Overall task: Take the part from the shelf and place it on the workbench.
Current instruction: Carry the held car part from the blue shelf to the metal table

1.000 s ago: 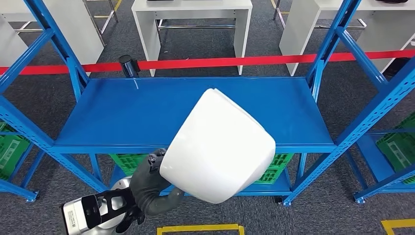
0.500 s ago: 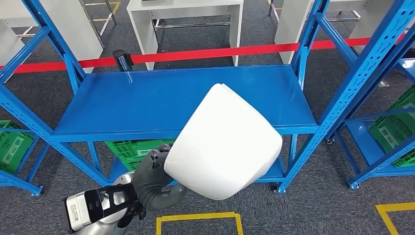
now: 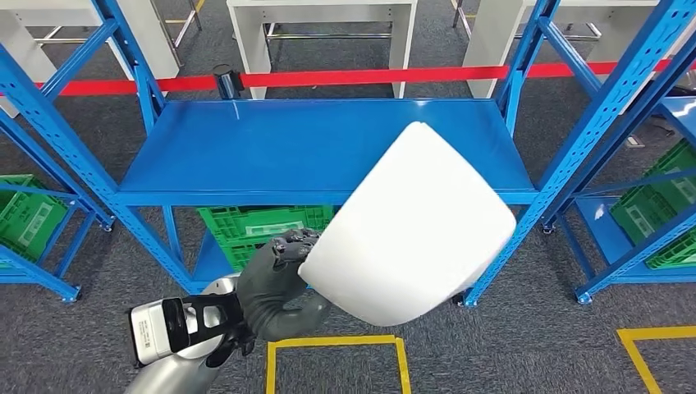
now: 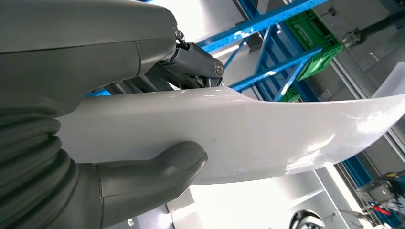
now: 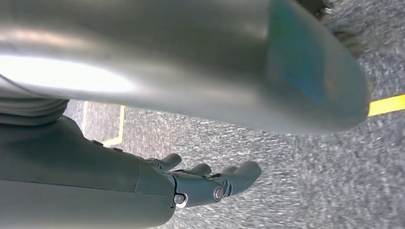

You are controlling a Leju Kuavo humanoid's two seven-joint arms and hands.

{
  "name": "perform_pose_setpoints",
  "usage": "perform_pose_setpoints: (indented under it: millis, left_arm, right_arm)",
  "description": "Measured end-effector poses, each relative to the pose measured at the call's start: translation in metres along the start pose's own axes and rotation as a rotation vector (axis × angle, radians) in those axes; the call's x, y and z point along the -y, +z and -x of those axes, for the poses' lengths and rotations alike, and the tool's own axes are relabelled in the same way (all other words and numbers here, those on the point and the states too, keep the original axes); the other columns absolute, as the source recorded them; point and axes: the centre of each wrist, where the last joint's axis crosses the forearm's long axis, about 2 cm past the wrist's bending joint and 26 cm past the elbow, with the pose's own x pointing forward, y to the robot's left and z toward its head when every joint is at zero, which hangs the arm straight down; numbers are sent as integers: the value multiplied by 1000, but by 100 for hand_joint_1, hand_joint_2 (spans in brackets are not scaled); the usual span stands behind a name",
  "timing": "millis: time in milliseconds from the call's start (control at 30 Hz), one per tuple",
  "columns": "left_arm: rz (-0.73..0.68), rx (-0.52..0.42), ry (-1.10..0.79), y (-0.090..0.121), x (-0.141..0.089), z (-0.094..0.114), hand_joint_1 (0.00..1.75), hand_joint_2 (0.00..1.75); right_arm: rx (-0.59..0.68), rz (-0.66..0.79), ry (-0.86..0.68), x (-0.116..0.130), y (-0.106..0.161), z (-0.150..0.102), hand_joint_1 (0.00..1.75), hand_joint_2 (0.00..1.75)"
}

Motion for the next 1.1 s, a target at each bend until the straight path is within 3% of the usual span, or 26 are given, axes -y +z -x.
perform_pose_setpoints:
  millis: [1100]
  left_arm:
    - [49,-25,-5,-14,3,4,175,175]
  right_arm:
    - [22,17,-194,-6,1,3,0,0]
